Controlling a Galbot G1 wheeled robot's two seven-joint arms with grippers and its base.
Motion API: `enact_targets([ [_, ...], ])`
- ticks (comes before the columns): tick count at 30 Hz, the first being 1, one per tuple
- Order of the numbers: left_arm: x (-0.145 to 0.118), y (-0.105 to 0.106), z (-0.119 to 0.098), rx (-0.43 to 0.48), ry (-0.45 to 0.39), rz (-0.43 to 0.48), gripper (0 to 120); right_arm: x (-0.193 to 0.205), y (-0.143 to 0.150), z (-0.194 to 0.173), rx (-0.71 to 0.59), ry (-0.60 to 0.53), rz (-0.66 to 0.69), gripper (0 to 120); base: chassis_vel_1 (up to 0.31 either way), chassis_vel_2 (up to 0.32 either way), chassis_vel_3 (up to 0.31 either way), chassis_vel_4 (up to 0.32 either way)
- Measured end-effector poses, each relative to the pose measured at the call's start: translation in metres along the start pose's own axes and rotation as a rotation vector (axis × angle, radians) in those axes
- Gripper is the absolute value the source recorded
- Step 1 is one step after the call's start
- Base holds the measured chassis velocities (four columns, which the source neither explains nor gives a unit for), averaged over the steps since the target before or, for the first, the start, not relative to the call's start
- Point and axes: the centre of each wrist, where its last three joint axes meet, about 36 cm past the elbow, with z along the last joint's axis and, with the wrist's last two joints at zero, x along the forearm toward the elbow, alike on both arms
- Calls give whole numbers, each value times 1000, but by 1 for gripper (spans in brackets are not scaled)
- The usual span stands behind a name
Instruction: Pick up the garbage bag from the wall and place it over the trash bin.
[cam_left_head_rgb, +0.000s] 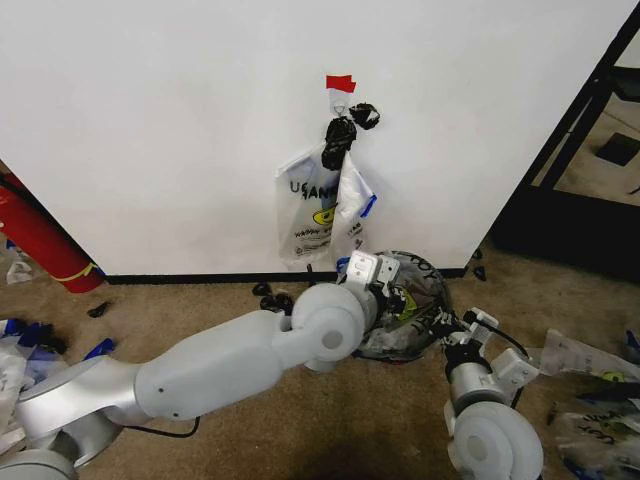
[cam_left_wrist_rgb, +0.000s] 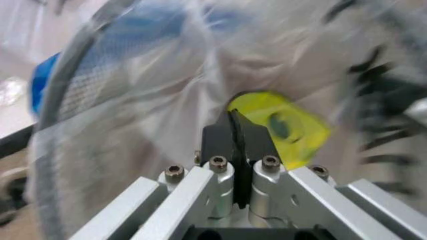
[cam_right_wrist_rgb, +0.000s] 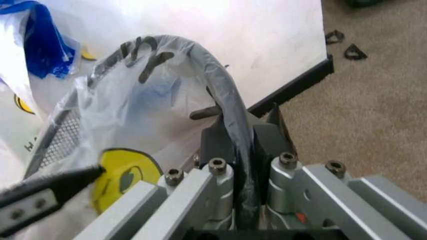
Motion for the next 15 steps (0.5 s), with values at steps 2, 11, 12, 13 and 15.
enact_targets([
  [2, -3, 0, 2, -11, 8, -15, 0, 0, 0, 0, 0, -1, -1, 1, 0, 0, 0, 0],
  [11, -18, -2, 12, -49, 48, -57, 0, 1, 3, 0, 3, -1, -15, 1, 0, 0, 0, 0],
  [12, -21, -3, 12, -53, 54, -58, 0, 1, 4, 0, 4, -1, -17, 1, 0, 0, 0, 0],
  [13, -23, -3, 13, -58, 60, -59, 0, 2, 4, 0, 5, 0, -18, 1, 0, 0, 0, 0],
  [15, -30, -5, 15, -65, 74, -66, 0, 2, 5, 1, 8, 1, -21, 1, 0, 0, 0, 0],
])
